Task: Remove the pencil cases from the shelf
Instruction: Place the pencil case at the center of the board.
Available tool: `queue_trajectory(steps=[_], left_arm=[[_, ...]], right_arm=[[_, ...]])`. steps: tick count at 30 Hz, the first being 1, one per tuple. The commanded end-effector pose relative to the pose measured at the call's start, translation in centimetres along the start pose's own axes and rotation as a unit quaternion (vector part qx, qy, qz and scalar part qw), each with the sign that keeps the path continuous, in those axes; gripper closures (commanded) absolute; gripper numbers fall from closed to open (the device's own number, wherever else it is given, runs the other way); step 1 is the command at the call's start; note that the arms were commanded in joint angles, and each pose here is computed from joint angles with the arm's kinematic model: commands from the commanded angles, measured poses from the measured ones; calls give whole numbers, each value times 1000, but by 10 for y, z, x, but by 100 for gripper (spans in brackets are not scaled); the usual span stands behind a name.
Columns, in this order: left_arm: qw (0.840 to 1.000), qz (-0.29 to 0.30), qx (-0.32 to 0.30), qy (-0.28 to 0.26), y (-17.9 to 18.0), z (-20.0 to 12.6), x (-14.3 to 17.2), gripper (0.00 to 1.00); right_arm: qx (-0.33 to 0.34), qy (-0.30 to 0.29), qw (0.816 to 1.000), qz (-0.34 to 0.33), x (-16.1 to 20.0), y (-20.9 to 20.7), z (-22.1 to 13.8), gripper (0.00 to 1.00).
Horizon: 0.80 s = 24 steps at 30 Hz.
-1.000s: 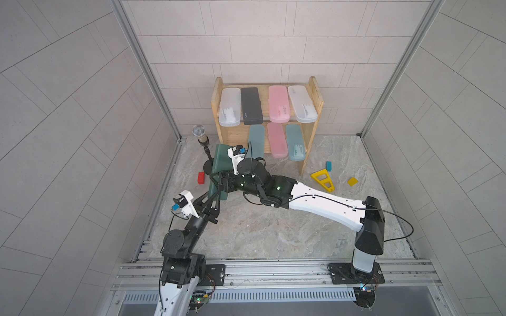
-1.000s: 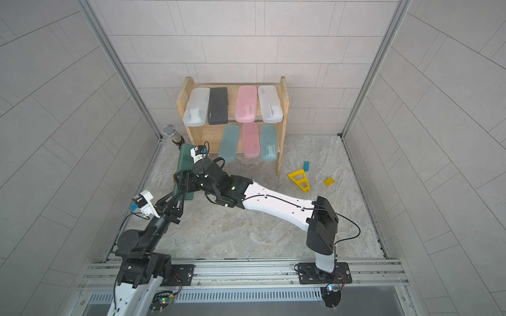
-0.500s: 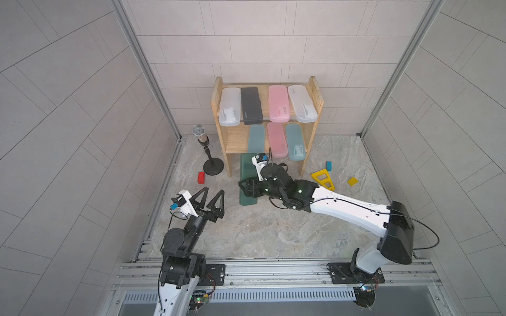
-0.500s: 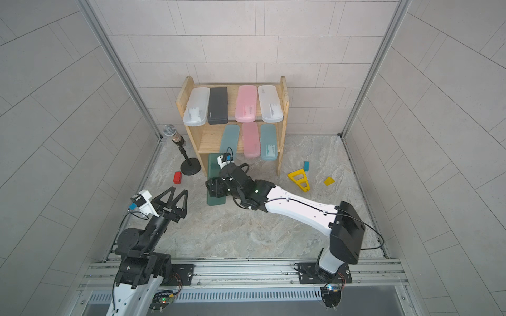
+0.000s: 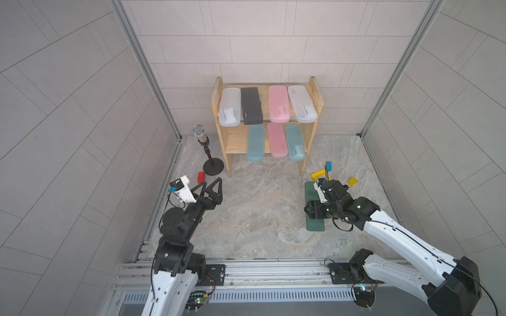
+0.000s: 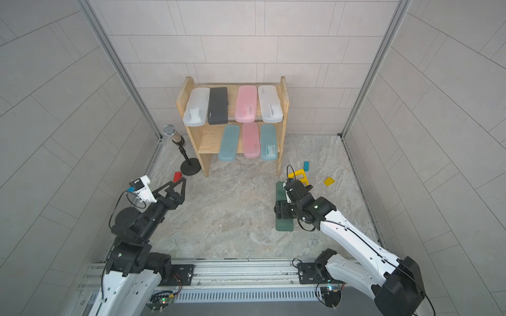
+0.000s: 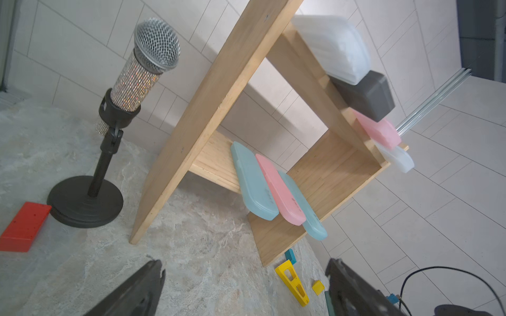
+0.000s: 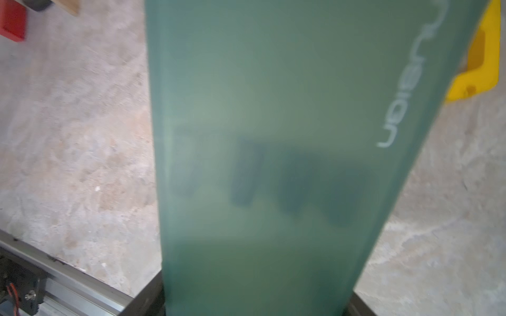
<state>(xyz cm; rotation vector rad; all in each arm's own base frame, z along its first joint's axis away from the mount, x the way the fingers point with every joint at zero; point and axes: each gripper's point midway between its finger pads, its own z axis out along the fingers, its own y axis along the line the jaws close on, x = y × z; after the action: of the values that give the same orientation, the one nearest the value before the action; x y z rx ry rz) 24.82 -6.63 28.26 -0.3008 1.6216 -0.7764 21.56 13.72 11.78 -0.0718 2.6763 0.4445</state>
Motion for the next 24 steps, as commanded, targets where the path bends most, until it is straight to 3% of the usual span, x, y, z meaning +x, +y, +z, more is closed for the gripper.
queue_trajectory(steps=[1, 6, 14, 24], left_arm=[[1000, -10, -8, 14, -3, 7, -4, 0], [997, -17, -40, 65, 8, 24, 10, 0], [995, 0, -61, 73, 21, 32, 17, 0], [994, -8, -59, 93, 23, 47, 22, 0]], right_arm=[[-58, 64, 996, 17, 18, 5, 15, 48], [-28, 102, 994, 32, 19, -16, 38, 48], [47, 102, 994, 19, -1, -41, 62, 42], [80, 119, 990, 9, -21, -56, 80, 40]])
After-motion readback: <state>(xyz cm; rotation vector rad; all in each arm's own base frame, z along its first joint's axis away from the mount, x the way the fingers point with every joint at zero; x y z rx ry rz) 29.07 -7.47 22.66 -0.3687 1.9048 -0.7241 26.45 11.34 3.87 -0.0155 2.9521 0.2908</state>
